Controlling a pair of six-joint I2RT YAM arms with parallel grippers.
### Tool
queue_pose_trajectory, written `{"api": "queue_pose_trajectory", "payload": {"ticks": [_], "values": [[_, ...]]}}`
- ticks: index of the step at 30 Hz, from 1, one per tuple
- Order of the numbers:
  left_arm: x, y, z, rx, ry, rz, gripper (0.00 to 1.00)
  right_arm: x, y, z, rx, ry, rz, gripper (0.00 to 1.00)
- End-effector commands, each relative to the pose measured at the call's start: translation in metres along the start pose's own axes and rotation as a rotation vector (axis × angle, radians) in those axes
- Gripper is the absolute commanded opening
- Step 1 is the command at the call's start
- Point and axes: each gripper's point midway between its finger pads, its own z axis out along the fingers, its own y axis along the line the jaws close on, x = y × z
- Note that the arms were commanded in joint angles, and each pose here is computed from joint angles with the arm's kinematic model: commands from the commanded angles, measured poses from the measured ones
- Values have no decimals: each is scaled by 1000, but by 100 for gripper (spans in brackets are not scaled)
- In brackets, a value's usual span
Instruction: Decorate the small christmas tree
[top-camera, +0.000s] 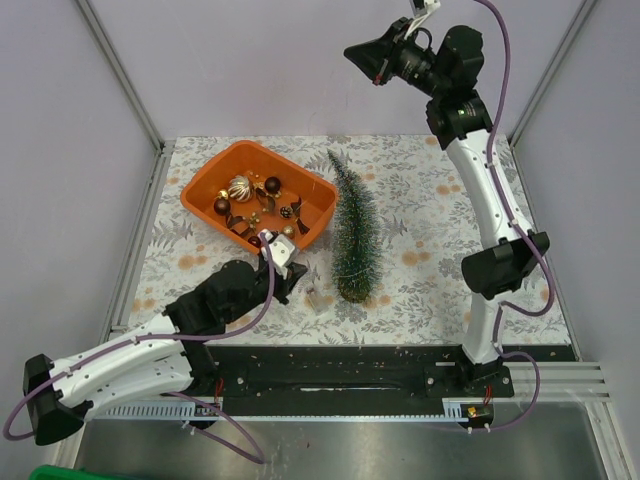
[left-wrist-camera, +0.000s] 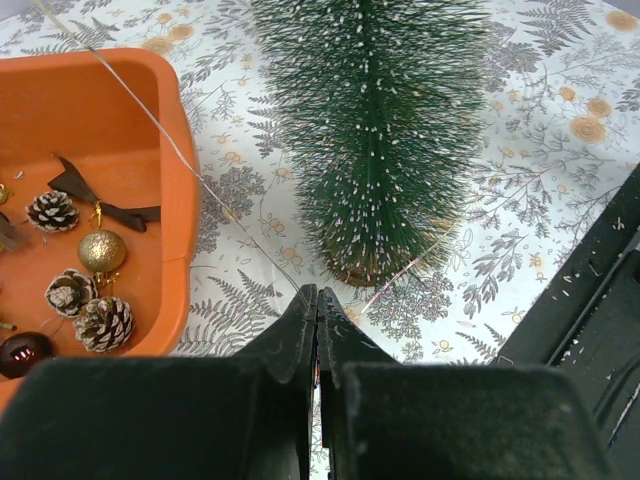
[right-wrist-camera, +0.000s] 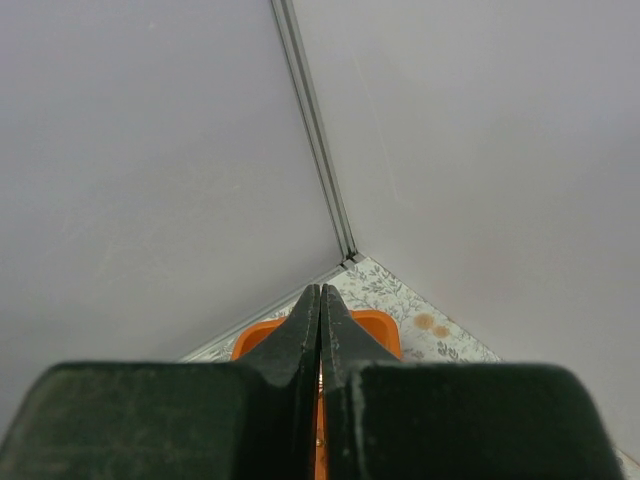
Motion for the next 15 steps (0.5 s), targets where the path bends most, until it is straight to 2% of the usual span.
{"api": "queue_pose_trajectory", "payload": {"ticks": [1,8,15], "values": [[-18,9,5,-64,-59,-47,3,-14,7,11,-36,-37,-20,0],[-20,7,11,-57,-69,-54,4,3,-31,26,68,-28,-51,0],[-16,8,17,-60,-80,-29,7,55,-76,28,189,63,-36,0]]}}
